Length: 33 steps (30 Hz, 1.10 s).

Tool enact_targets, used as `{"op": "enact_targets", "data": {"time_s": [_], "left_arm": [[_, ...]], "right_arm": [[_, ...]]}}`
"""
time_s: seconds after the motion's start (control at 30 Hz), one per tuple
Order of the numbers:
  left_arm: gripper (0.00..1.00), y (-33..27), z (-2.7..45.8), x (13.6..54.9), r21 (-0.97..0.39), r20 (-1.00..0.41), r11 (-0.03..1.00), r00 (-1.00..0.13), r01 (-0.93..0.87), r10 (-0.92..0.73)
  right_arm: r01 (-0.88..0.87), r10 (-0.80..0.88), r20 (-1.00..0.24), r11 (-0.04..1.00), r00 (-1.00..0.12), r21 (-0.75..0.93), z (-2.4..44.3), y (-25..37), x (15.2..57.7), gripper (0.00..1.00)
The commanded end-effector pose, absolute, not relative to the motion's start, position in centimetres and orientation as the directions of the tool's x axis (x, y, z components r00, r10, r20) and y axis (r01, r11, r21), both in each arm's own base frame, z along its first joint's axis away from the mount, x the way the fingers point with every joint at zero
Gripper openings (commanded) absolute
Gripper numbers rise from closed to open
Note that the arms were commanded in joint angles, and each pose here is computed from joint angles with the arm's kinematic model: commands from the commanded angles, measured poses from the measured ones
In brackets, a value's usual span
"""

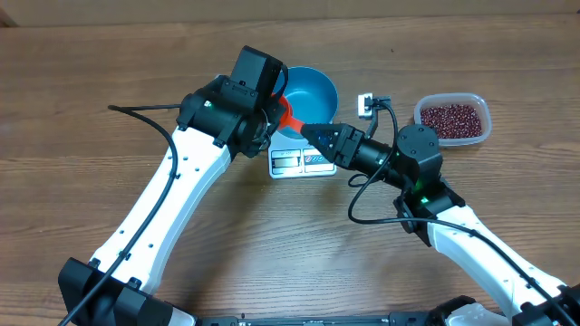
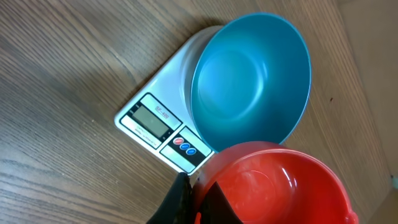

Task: Scoop item into bowl and weigh 150g on scale
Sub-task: 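Reach the right gripper to the scoop held by the left gripper, then grasp the scoop with the right gripper and release the left gripper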

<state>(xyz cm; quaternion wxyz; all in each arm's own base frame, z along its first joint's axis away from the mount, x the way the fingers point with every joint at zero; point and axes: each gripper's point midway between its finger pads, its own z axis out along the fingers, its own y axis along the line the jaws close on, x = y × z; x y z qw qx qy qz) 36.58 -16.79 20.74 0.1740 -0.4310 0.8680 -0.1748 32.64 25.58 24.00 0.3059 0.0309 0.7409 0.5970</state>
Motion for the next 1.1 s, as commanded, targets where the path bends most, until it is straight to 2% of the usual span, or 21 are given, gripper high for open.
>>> {"op": "enact_targets", "data": {"time_s": [0.0,0.53,1.07], "left_arm": [[0.04,-17.2,20.6,36.6,-0.454,-0.132,0.558,-0.567,-0.694,-0.813],[0.05,-18.3,20.5,35.8,-0.46,-0.066,0.558,-0.6,-0.691,-0.797],[0.04,-19.2,20.5,35.4,-0.462,-0.066,0.575,-0.62,-0.675,-0.781]], "right_arm": [[-0.336,0.437,-0.433,0.284,-0.788,0.898,25.1,25.8,33.0,0.39],[-0.336,0.444,-0.436,0.287,-0.783,0.897,25.2,25.9,33.0,0.35],[-0.328,0.45,-0.432,0.293,-0.781,0.898,25.0,26.2,32.9,0.32]]}}
